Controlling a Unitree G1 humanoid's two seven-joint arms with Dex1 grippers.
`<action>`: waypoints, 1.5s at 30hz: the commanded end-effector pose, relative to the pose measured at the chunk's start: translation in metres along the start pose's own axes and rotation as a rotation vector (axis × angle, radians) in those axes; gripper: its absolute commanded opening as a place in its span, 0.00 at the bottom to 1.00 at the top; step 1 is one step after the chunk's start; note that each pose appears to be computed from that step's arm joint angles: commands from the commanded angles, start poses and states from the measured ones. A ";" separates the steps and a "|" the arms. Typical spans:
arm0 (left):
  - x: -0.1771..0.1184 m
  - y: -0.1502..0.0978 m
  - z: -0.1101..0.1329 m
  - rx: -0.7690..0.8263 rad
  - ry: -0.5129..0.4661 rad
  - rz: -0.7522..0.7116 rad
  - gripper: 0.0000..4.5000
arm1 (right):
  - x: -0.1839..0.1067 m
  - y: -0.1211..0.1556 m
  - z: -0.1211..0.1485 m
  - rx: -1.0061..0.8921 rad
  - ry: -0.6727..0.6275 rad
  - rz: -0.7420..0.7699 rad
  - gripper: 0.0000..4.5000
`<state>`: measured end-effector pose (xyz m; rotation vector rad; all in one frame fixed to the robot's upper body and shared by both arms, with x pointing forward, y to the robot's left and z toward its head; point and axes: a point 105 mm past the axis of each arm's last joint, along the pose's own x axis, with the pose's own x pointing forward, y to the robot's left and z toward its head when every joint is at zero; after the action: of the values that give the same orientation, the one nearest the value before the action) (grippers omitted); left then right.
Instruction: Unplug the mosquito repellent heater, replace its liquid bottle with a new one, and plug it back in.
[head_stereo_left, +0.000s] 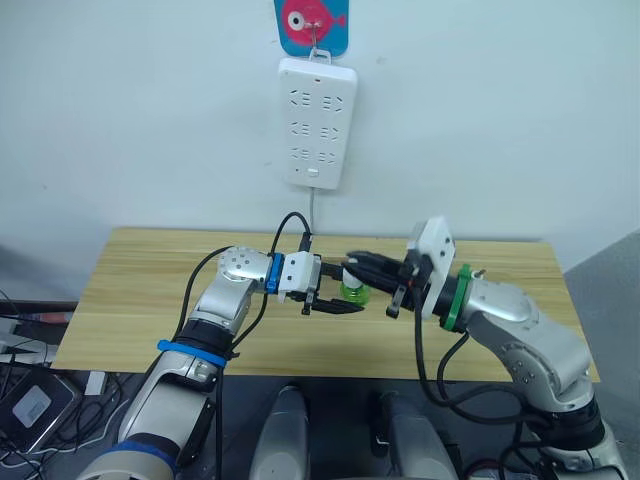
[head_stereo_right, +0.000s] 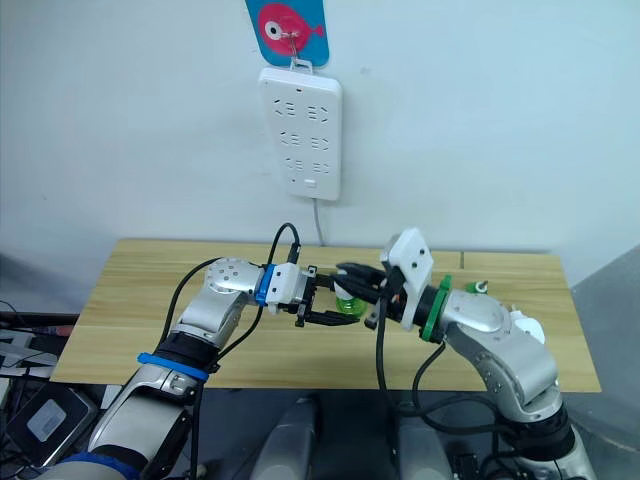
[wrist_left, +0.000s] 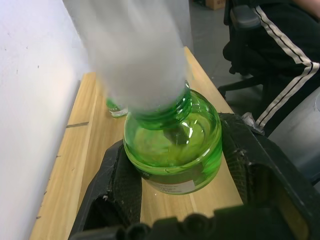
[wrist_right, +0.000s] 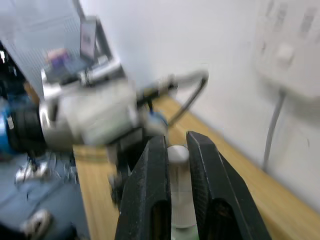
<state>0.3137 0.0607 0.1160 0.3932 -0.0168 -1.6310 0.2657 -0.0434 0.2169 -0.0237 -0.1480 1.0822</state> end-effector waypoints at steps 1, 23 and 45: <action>-0.002 0.001 0.004 0.032 -0.003 0.006 0.49 | -0.008 0.001 0.039 -0.046 -0.110 -0.021 0.04; -0.024 0.008 0.008 -0.020 0.013 0.172 0.49 | -0.087 -0.133 -0.127 -0.066 0.099 -0.885 0.04; -0.020 0.005 0.014 -0.004 0.017 0.164 0.49 | -0.094 -0.134 -0.142 -0.176 0.116 -0.848 0.68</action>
<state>0.3170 0.0806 0.1301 0.3811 0.0054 -1.4560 0.3612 -0.1817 0.0566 -0.1133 -0.0543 0.1969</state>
